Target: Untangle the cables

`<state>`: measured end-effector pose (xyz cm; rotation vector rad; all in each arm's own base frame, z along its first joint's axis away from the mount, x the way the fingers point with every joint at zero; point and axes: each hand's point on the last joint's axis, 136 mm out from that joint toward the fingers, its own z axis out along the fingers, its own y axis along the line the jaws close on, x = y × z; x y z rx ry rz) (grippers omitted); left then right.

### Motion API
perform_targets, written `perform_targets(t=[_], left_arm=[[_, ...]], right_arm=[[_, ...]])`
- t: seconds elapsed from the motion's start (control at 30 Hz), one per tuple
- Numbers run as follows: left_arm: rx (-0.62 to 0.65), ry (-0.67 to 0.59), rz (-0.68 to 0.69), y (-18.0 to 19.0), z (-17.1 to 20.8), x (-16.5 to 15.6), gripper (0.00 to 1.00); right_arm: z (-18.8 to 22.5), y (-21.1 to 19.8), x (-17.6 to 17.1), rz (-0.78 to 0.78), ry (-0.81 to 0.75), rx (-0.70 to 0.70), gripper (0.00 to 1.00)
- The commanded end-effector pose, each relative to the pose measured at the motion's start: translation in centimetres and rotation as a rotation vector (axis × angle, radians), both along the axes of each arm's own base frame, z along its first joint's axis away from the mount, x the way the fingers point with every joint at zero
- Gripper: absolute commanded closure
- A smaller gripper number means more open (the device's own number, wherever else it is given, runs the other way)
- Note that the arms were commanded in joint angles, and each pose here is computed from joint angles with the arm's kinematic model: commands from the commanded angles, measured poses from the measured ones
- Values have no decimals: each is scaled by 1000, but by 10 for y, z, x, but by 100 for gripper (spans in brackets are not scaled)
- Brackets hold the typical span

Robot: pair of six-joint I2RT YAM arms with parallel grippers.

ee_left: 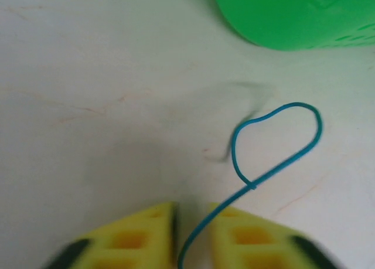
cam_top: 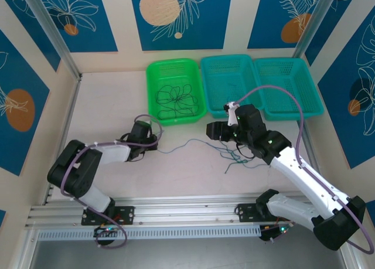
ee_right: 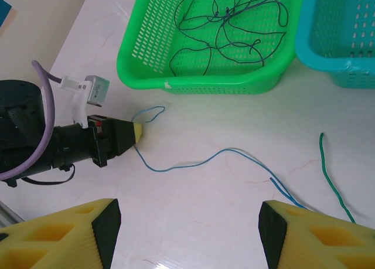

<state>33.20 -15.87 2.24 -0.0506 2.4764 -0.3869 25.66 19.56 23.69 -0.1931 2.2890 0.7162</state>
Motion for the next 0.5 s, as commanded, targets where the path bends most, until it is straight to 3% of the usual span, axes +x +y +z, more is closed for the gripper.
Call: perform_targets(t=[0.0,0.1,0.33,0.47], left_arm=[[-103,-56,-27,-13,23,6,100],[-170,-120,-54,-15,66,-5,100],[-449,-334,-215,-57,233,-28,100],[-521,-411,-317,-81,297,-35,100]], right_arm=[[9,5,2,3,-17,14,34],[5,10,0,37,-46,-13,34],[6,44,-5,258,-298,-89,32],[12,63,-5,372,-500,-45,14]])
